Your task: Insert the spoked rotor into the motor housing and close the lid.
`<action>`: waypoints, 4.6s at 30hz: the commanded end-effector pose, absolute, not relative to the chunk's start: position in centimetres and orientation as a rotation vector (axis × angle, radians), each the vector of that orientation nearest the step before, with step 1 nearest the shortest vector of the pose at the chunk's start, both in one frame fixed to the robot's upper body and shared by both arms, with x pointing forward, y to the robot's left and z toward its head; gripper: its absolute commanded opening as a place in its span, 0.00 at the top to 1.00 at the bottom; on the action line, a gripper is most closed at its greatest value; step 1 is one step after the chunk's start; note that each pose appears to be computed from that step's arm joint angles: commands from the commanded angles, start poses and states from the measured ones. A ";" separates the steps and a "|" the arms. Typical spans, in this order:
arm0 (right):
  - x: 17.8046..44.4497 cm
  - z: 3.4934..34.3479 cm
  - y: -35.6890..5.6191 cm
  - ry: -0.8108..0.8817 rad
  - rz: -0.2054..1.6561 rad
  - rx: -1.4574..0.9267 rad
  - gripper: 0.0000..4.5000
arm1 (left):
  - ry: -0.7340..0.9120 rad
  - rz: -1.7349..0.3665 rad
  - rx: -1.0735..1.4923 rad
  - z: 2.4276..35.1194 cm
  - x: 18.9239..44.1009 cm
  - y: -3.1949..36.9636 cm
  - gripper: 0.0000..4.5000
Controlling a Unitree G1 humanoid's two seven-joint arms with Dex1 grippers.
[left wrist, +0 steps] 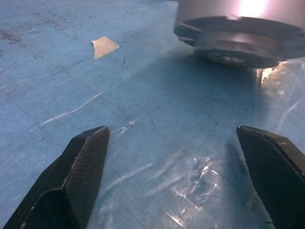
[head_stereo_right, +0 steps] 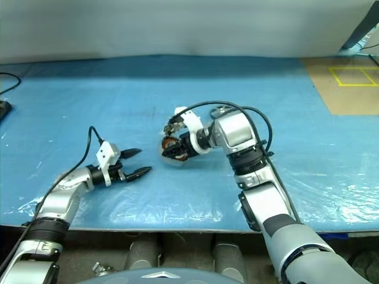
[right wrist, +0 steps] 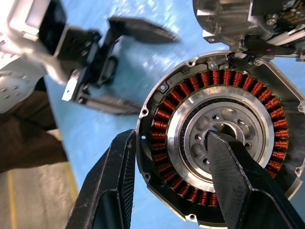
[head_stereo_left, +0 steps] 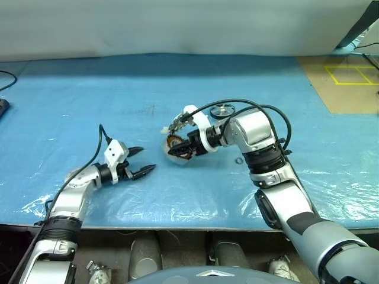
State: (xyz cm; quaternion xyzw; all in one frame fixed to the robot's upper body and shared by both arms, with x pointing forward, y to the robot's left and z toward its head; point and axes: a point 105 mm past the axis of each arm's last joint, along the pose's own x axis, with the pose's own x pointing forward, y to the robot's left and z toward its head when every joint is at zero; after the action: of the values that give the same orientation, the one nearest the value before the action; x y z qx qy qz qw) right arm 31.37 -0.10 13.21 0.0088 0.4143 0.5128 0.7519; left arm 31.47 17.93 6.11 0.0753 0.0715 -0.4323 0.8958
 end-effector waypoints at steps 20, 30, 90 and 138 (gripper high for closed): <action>32.4 17.4 0.6 0.822 1.119 0.196 0.01 | 0.145 -0.922 0.159 6.2 31.9 17.5 0.00; 34.9 20.4 -5.0 0.535 0.974 0.236 0.01 | 0.140 -0.979 0.142 6.4 32.3 16.7 0.00; 33.4 11.9 -1.7 -0.232 1.901 -1.618 0.01 | 0.150 -0.990 0.146 5.1 32.1 17.0 0.00; 30.7 11.9 -0.8 0.474 1.511 -0.675 0.55 | 0.179 -0.949 0.169 5.2 30.0 18.0 0.00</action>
State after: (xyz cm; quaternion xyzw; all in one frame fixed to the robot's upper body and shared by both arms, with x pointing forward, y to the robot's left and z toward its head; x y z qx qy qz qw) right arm 31.10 -1.21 11.86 -0.3045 0.2069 0.6628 0.6520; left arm 30.33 17.28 5.43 0.0822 0.0747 -0.4644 0.8786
